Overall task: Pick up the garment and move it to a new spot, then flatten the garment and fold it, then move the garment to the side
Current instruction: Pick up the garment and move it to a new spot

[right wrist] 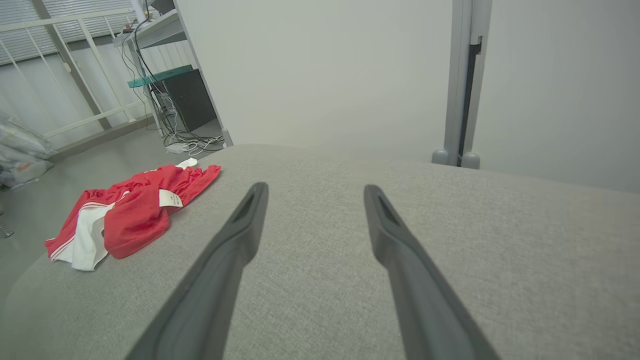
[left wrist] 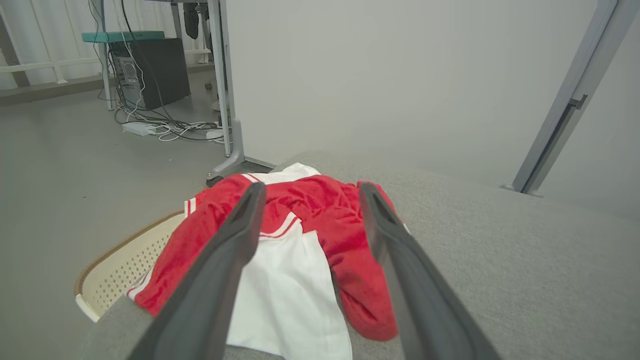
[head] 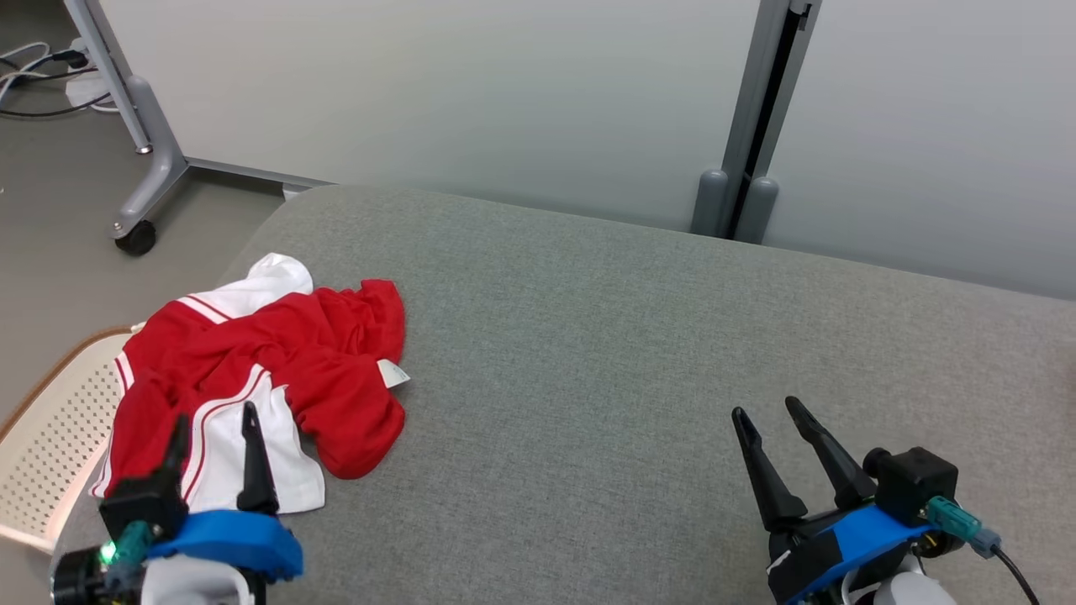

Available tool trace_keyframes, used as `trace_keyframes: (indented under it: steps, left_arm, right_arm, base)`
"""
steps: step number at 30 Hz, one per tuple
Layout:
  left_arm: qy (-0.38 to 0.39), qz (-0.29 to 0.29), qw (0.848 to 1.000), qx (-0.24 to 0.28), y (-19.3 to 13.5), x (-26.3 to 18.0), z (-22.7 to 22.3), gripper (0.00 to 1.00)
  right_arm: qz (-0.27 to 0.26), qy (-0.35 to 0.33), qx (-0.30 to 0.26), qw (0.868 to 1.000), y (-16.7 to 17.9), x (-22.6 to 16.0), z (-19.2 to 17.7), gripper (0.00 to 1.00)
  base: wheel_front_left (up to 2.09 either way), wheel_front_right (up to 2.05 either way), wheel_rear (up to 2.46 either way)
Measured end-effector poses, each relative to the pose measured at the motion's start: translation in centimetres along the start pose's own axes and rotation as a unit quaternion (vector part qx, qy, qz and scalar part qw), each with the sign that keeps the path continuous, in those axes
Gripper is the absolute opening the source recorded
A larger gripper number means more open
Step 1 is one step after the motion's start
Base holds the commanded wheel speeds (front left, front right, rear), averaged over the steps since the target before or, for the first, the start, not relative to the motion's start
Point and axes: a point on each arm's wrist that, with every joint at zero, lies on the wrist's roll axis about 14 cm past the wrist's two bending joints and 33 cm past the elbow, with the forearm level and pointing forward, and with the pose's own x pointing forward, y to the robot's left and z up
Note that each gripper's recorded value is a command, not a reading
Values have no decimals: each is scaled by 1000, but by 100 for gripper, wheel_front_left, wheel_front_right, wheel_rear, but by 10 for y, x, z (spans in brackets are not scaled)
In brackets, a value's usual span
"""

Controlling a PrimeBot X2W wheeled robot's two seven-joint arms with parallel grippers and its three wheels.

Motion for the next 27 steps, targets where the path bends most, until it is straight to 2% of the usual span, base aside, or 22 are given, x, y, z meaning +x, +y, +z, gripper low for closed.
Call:
trace_keyframes:
  steps: [6, 12, 15, 19, 27]
  left_arm:
    - [14, -27, 999, 9, -7, 38, 30, 100]
    - [68, -53, 996, 15, -25, 76, 42, 100]
    - [113, -58, 992, 16, -29, 93, 33, 100]
    - [197, -64, 978, 18, -35, 107, 3, 100]
    - [343, -63, 937, 13, -45, 105, -73, 100]
  right_arm:
    - [-24, -6, -2, 1000, -18, -6, 4, 100]
    - [-52, 0, 5, 999, -38, -13, -2, 100]
    - [-67, 0, 7, 998, -50, -15, -4, 100]
    - [-89, 3, 8, 996, -66, -21, -6, 100]
    - [-124, 10, 14, 992, -92, -31, -13, 100]
  base:
    - [0, 0, 0]
    - [0, 0, 0]
    - [0, 0, 0]
    - [0, 0, 0]
    - [0, 0, 0]
